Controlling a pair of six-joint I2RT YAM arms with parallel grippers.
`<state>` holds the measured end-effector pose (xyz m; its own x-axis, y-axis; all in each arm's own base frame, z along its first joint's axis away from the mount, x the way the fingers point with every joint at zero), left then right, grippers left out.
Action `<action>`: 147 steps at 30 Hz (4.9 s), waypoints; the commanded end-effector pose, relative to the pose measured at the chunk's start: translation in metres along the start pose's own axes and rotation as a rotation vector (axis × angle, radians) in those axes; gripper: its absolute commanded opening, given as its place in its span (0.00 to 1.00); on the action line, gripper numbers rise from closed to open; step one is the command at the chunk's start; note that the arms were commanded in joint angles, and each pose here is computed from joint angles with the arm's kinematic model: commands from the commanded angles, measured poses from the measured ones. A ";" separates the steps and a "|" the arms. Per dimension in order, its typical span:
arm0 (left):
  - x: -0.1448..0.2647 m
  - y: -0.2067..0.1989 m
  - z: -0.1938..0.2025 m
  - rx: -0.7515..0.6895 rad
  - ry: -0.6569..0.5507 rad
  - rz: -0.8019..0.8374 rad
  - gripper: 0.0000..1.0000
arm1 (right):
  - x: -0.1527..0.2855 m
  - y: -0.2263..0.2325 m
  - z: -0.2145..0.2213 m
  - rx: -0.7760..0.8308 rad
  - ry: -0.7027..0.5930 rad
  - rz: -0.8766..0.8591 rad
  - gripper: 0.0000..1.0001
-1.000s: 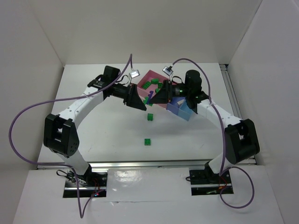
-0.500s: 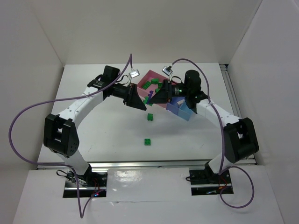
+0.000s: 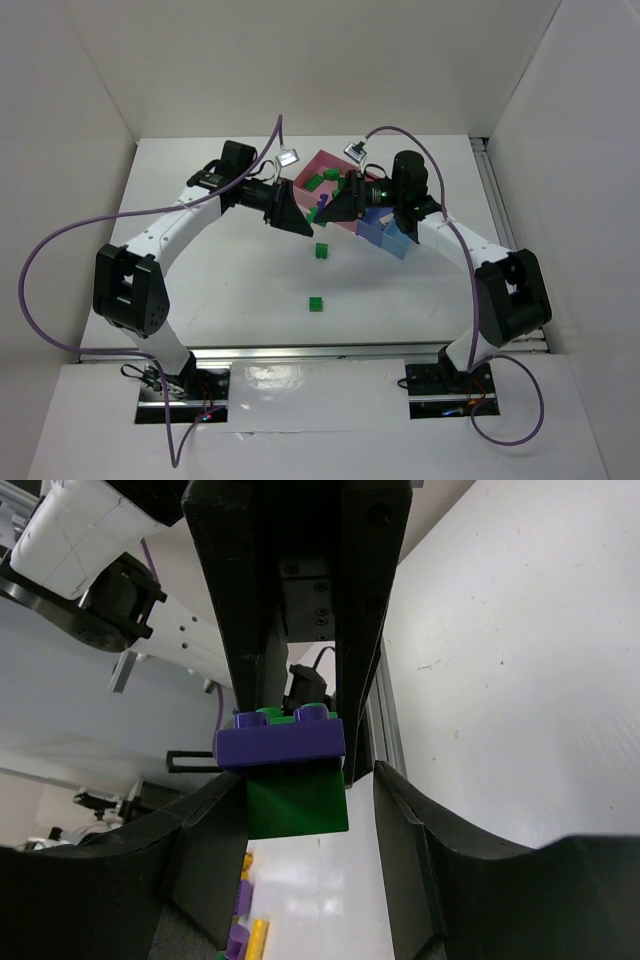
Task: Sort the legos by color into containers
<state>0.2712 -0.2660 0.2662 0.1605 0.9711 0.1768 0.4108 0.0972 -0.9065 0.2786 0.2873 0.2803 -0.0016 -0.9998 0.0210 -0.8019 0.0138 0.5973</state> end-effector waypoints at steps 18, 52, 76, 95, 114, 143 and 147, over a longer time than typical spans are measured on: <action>0.014 -0.018 -0.004 -0.055 -0.030 0.021 0.00 | 0.019 -0.023 0.005 0.003 0.005 0.176 0.00; -0.002 0.205 -0.214 0.184 -0.521 -0.800 0.68 | 0.159 -0.052 0.017 0.000 -0.034 1.106 0.00; -0.032 -0.016 -0.076 -0.188 0.058 0.179 0.92 | 0.079 -0.009 0.035 0.038 0.090 0.336 0.00; -0.089 0.011 -0.056 -0.092 0.160 0.087 0.73 | 0.072 -0.003 0.039 0.020 0.120 0.232 0.00; -0.085 0.029 -0.045 -0.019 0.177 0.106 0.05 | 0.064 -0.032 0.044 -0.002 0.131 0.281 0.00; -0.046 0.070 -0.083 0.040 -0.035 -0.221 0.00 | 0.174 -0.104 0.009 -0.113 -0.032 1.312 0.00; -0.073 0.067 -0.100 0.036 -0.078 -0.261 0.00 | 0.223 -0.093 0.011 -0.161 -0.124 1.584 0.00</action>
<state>0.3695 -0.3266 0.2015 0.0576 0.9221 0.3826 0.3345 0.3433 -0.8776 0.3458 0.1192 0.2054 -0.7195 -0.3038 0.6245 -0.1905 0.9511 0.2432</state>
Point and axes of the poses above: each gripper's point midway between its finger pads, its own x axis back along the fingers, its own y axis along the line the jaws close on, z = x × y, the point moved 1 cm from there along x, back along the fingers, and after that the axes turned 15 degrees about x, right-handed, at the moved point
